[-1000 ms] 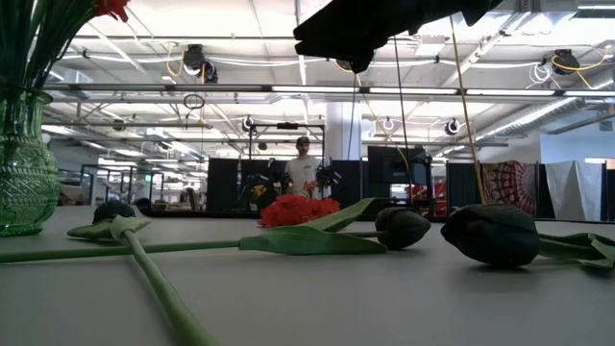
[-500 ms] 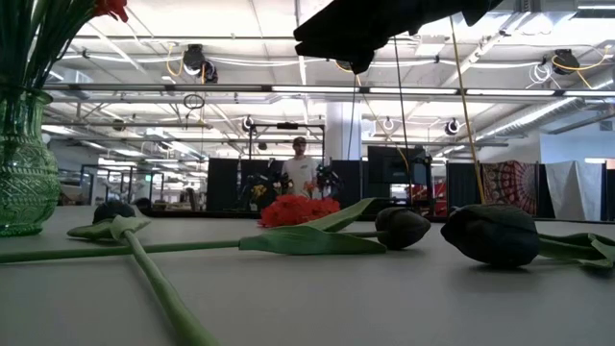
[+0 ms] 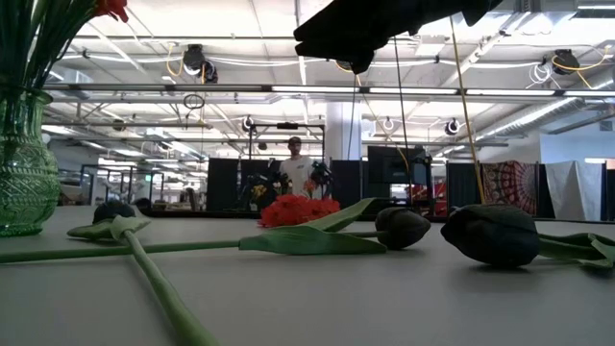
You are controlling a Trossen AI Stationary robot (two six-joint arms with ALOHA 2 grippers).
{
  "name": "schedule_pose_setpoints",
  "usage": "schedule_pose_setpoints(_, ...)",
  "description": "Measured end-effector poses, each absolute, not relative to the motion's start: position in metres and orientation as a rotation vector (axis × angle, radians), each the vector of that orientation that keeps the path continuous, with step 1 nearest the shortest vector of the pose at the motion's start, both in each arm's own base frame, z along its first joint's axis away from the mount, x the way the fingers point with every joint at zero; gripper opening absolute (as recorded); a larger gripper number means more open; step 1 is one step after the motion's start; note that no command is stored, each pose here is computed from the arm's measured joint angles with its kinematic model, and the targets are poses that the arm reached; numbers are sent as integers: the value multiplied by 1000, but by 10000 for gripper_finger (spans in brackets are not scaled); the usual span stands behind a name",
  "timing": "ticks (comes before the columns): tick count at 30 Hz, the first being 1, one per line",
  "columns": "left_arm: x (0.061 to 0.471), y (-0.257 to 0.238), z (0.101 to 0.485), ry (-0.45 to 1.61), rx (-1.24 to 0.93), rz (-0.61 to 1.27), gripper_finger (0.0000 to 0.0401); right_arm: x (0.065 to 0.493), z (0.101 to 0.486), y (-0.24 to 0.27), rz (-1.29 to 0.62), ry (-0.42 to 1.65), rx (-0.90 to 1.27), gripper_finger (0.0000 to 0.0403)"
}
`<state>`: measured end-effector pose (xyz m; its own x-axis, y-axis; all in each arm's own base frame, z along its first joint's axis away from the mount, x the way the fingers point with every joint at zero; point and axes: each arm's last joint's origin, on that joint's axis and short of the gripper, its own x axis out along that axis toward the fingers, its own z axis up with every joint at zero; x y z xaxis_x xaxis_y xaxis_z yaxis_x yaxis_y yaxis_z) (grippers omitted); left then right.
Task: Sort flowers into vase by color
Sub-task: Put the orange flowers into the top green vase
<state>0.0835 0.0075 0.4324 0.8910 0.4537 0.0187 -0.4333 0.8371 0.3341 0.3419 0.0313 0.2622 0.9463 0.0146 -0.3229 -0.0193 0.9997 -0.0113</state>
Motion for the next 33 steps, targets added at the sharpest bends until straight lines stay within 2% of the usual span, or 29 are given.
schedule_pose_setpoints(8, 124, 16, 418, 266, 440, 557, 205, 342, 262, 31, 17, 329, -14, 155)
schedule_pose_setpoints(15, 152, 45, 400, 439, 429, 636, 205, 342, 262, 31, 17, 328, -14, 155)
schedule_pose_setpoints(24, 179, 95, 375, 585, 339, 523, 205, 342, 262, 31, 17, 328, -14, 155)
schedule_pose_setpoints(33, 207, 149, 331, 779, 330, 367, 205, 342, 262, 31, 18, 328, -14, 155)
